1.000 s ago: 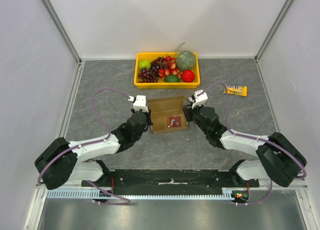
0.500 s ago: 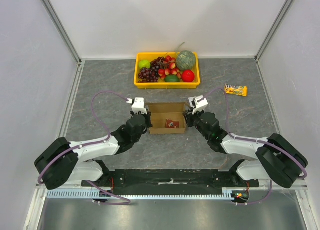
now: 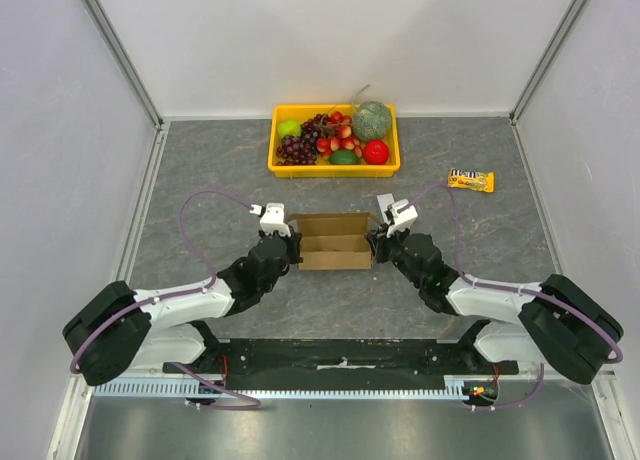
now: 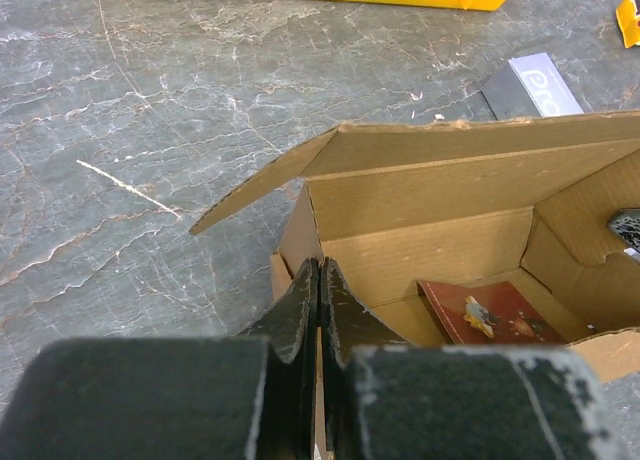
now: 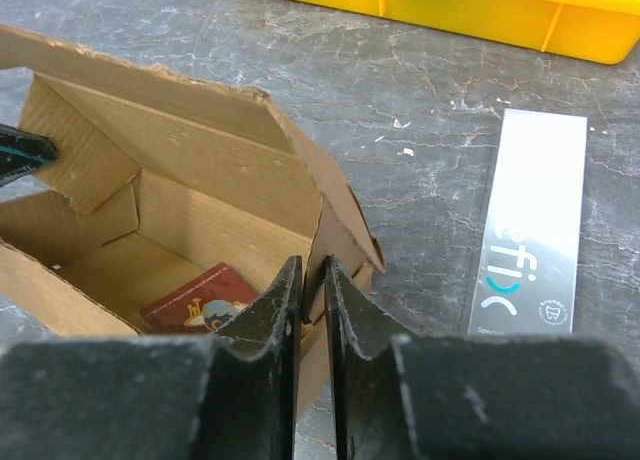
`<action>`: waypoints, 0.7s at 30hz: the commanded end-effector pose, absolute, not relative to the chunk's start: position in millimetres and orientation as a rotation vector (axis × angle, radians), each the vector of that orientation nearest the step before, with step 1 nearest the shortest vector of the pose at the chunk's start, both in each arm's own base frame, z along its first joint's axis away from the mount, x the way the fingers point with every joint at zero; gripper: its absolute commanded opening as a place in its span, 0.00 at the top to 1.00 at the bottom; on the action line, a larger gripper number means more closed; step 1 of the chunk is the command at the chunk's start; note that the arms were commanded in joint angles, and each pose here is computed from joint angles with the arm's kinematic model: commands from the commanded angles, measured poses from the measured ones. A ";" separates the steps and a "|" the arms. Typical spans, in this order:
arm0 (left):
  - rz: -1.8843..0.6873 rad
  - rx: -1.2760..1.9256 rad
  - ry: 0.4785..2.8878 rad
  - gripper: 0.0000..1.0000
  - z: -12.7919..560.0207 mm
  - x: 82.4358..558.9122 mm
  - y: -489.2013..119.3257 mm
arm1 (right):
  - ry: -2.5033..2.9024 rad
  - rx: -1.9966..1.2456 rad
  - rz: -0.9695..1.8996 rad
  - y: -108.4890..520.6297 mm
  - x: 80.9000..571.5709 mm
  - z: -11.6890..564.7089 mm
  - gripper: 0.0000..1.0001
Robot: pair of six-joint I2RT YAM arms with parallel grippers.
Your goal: Fold the paper box
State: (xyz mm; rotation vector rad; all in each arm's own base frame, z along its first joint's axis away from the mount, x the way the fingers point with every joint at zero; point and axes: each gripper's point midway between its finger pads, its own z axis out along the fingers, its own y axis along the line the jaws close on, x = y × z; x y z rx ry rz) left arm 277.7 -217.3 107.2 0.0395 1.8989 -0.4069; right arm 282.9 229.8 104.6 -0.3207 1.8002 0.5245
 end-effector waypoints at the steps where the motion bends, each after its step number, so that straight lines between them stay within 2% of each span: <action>1: -0.464 0.007 1.892 0.98 111.3 270.9 -220.2 | 1.745 -0.299 0.580 235.3 279.2 123.4 0.78; 6: -0.453 0.023 1.899 0.98 107.8 269.0 -218.5 | 1.741 -0.335 0.637 239.6 268.5 135.0 0.62; 11: -0.444 0.032 1.898 0.98 107.0 268.3 -217.7 | 1.721 -0.427 0.742 250.4 249.3 154.6 0.54; 16: -0.439 0.036 1.896 0.98 107.5 268.5 -217.3 | 1.658 -0.491 0.843 257.7 231.5 194.3 0.52; 21: -0.438 0.040 1.896 0.98 107.6 268.5 -217.8 | 1.609 -0.417 0.797 252.0 245.0 248.1 0.51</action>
